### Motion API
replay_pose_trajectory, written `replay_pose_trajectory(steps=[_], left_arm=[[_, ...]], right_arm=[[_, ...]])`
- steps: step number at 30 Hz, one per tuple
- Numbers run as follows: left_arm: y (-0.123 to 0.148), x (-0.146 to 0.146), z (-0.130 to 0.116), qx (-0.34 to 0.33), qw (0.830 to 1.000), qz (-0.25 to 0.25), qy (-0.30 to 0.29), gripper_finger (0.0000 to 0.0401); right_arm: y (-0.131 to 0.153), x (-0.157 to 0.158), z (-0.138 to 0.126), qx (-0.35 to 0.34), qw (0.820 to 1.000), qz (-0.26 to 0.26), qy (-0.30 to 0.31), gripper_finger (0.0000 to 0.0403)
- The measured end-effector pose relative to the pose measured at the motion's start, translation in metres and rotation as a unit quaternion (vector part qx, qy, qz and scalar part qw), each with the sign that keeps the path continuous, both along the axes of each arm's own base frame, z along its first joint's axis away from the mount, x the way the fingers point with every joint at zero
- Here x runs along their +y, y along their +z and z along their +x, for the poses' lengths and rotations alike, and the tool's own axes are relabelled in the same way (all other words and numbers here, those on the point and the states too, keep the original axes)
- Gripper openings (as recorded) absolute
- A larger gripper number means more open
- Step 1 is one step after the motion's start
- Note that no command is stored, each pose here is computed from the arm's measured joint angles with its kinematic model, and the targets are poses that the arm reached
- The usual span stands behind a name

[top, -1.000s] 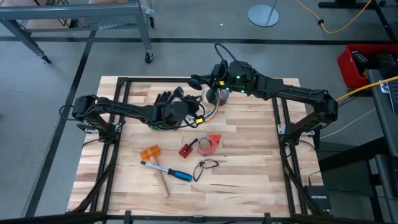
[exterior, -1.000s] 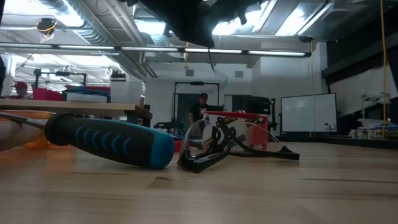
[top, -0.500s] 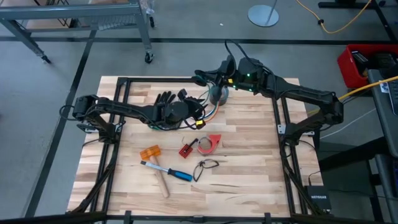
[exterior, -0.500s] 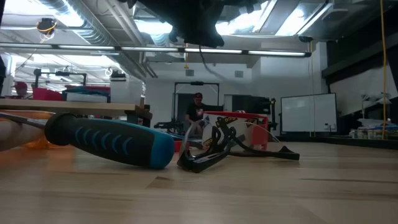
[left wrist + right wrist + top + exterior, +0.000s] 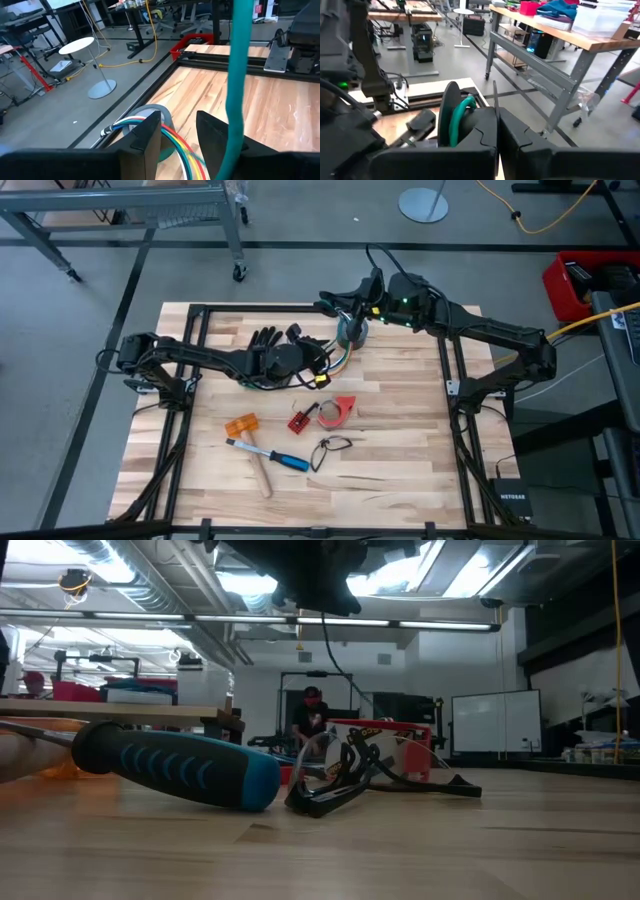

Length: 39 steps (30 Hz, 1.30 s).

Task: Coil cords
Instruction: Coil the wire onto the spool

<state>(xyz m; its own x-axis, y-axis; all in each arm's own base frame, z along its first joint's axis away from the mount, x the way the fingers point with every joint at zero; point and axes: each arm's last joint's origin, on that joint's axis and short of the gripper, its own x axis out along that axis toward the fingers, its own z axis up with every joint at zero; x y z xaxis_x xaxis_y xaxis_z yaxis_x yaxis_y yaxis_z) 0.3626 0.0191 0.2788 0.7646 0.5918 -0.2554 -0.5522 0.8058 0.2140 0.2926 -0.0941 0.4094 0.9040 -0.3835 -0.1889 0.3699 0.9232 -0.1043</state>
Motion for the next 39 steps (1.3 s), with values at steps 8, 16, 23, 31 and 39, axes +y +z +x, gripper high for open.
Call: replay_pose_trajectory(steps=[8,16,23,31,39], left_arm=[[0.0,-0.005,0.0,0.001,1.0,0.001,-0.008,0.0117],[0.0,-0.014,0.0,0.001,1.0,0.001,-0.02,0.0117],[-0.001,-0.014,0.0,0.008,1.0,-0.001,-0.019,0.011],[-0.002,-0.014,0.0,0.011,1.0,0.0,-0.02,0.0061],[-0.008,-0.011,-0.003,0.041,0.999,-0.009,-0.012,0.0008]], right_arm=[[-0.005,-0.002,-0.002,0.034,0.999,-0.012,-0.035,0.0001],[-0.008,-0.005,-0.005,0.061,0.994,-0.031,-0.087,0.0001],[-0.008,-0.005,-0.005,0.062,0.994,-0.031,-0.087,0.0001],[-0.008,-0.005,-0.005,0.061,0.994,-0.031,-0.087,0.0001],[-0.009,-0.003,-0.006,0.07,0.996,-0.02,-0.06,0.0001]])
